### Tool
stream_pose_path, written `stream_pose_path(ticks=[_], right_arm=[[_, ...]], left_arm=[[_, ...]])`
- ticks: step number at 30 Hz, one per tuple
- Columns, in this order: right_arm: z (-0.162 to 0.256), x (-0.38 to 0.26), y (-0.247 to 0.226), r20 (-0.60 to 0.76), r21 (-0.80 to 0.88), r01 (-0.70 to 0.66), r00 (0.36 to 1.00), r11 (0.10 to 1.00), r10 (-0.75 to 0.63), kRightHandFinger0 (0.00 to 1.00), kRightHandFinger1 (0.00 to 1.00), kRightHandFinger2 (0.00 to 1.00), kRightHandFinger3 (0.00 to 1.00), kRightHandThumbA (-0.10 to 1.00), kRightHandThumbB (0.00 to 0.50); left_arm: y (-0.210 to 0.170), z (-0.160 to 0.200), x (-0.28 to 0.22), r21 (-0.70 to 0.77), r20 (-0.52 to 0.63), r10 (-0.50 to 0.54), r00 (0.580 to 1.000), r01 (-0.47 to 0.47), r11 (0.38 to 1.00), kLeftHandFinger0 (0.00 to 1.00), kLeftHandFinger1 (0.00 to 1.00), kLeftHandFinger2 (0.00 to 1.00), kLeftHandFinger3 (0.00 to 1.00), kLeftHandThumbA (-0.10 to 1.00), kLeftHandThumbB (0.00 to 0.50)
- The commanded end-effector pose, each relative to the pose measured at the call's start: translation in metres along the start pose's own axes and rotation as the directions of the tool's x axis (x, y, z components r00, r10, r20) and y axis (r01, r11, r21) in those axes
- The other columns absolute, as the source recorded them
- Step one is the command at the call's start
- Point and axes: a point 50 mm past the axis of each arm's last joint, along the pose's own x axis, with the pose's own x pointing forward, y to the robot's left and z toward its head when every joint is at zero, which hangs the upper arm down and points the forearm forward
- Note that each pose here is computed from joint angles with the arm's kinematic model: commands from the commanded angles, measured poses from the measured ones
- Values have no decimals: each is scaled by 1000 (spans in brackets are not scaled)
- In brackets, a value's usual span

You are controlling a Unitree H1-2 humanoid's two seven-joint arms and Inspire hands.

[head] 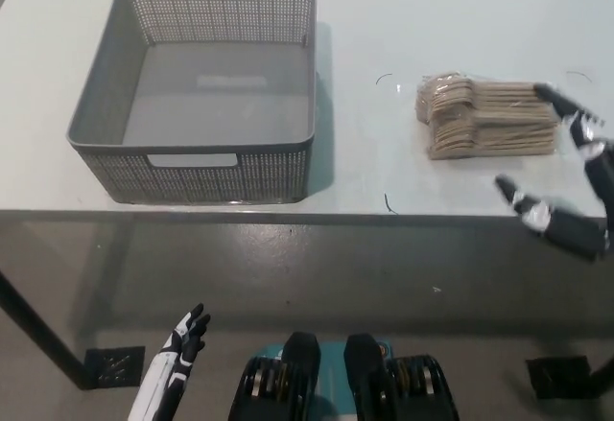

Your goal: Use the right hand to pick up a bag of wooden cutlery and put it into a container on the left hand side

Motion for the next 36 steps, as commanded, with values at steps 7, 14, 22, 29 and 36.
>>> stream_pose_path(ticks=[7,14,22,29,36], right_arm=[[-29,115,-73,-221,-283,-225,961,932,165,1000,1000,1000,1000,662,500],[-43,173,-82,-323,-235,-414,887,879,331,1000,1000,1000,1000,670,500],[-54,211,-85,-395,-153,-591,772,792,499,1000,1000,1000,1000,752,500],[-41,221,-83,-415,-146,-679,702,719,579,1000,1000,1000,1000,778,500],[-30,226,-88,-430,-185,-731,661,656,615,1000,1000,1000,1000,765,500]], left_arm=[[9,11,5,25,75,-1,997,-1,1000,1000,1000,1000,1000,1000,12],[9,12,7,20,74,-5,997,3,1000,1000,1000,1000,1000,1000,9],[12,15,11,30,78,-12,997,9,999,1000,1000,1000,1000,1000,22],[15,16,15,42,81,-19,997,15,999,1000,1000,1000,1000,1000,13],[16,17,17,45,78,-34,996,31,999,1000,1000,1000,1000,1000,14]])
